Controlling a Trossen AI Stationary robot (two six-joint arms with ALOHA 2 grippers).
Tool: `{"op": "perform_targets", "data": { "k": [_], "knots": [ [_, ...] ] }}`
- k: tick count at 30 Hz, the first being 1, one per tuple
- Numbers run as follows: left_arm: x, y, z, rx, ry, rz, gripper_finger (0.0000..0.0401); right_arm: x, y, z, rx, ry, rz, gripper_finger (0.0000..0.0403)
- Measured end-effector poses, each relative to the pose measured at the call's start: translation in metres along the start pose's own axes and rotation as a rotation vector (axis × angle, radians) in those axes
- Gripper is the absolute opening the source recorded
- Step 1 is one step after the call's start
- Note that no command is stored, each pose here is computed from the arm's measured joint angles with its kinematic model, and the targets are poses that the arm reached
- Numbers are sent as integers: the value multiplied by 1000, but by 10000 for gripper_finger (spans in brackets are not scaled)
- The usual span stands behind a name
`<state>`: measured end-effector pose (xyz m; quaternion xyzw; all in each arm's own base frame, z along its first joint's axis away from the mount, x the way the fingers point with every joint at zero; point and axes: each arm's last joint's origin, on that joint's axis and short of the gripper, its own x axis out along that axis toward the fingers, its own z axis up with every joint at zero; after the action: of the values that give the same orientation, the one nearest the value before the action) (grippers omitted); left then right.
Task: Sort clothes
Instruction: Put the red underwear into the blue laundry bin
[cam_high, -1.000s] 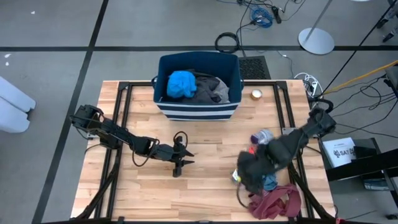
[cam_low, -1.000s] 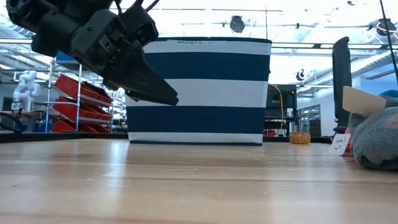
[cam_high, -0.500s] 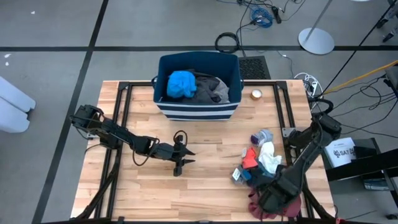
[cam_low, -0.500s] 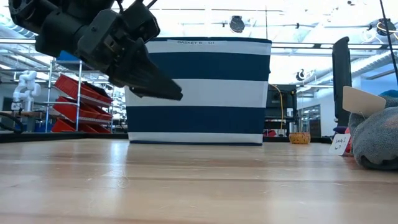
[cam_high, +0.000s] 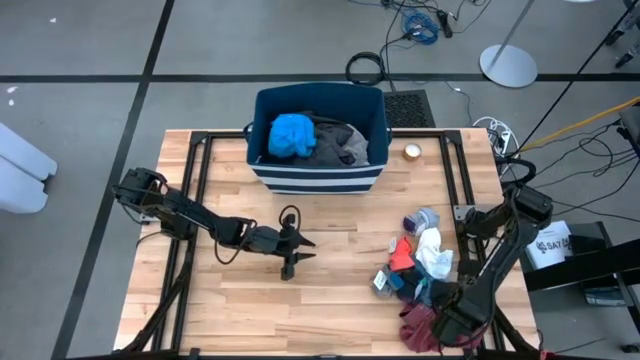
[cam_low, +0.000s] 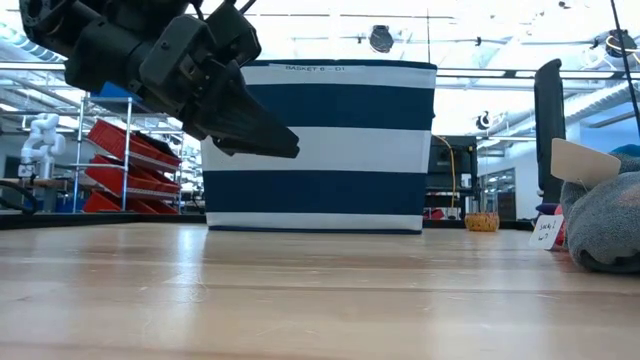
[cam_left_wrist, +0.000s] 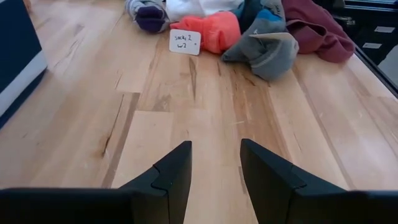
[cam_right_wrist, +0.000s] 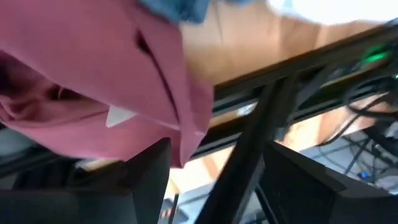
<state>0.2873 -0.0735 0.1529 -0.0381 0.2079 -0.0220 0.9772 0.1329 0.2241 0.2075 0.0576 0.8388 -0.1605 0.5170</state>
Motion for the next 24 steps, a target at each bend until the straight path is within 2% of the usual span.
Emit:
{"op": "perform_targets", "data": {
  "k": [7,14,18,21,24],
  "knots": [
    [0,0,0,6,0,-2,145,18,9,4,-29,30,102,242],
    [0,0,0,8,0,-3,145,36,-1,8,5,50,33,242],
    [0,0,0,8,0,-3,145,47,-4,12,-3,51,32,240],
    [0,0,0,7,0,-2,145,52,-2,14,-21,51,70,214],
    [0,0,0,7,0,-2,145,52,2,14,-37,53,110,148]
  ]
}}
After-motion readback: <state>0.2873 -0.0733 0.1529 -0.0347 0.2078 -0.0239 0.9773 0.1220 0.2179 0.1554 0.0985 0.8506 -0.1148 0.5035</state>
